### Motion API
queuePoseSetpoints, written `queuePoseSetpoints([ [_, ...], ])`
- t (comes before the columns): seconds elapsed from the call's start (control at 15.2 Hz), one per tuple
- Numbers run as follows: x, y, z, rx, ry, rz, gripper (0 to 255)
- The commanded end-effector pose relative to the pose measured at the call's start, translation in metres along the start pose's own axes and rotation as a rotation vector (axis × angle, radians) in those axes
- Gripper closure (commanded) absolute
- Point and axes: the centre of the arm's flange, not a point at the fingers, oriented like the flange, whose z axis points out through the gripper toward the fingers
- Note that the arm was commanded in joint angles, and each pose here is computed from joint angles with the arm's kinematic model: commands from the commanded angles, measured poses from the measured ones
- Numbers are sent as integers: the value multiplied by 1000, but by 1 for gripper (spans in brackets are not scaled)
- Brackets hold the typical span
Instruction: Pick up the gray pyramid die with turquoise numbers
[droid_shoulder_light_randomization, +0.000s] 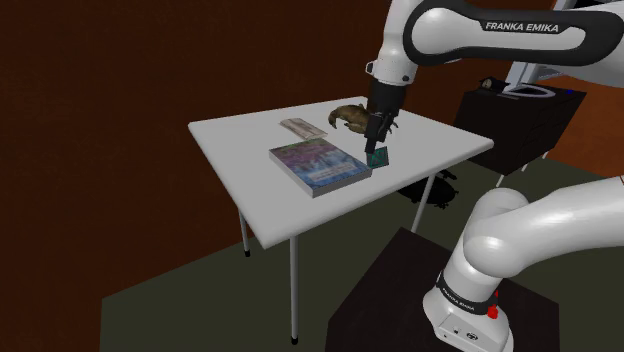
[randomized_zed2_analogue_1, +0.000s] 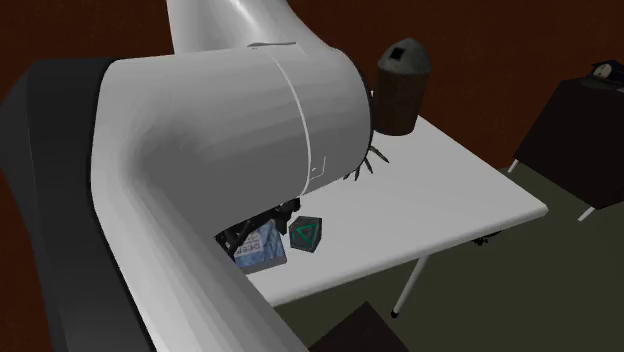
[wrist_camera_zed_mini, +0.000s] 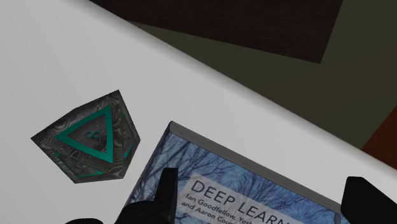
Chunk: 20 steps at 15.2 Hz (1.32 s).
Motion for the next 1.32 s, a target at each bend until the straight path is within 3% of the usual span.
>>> queuePoseSetpoints([
  [0.0, 0, 0, 0, 0, 0, 0, 0],
  [0.59, 3, 110, 29, -32, -7, -85, 0],
  [1.25, 1, 117, 70, -33, -7, -90, 0],
])
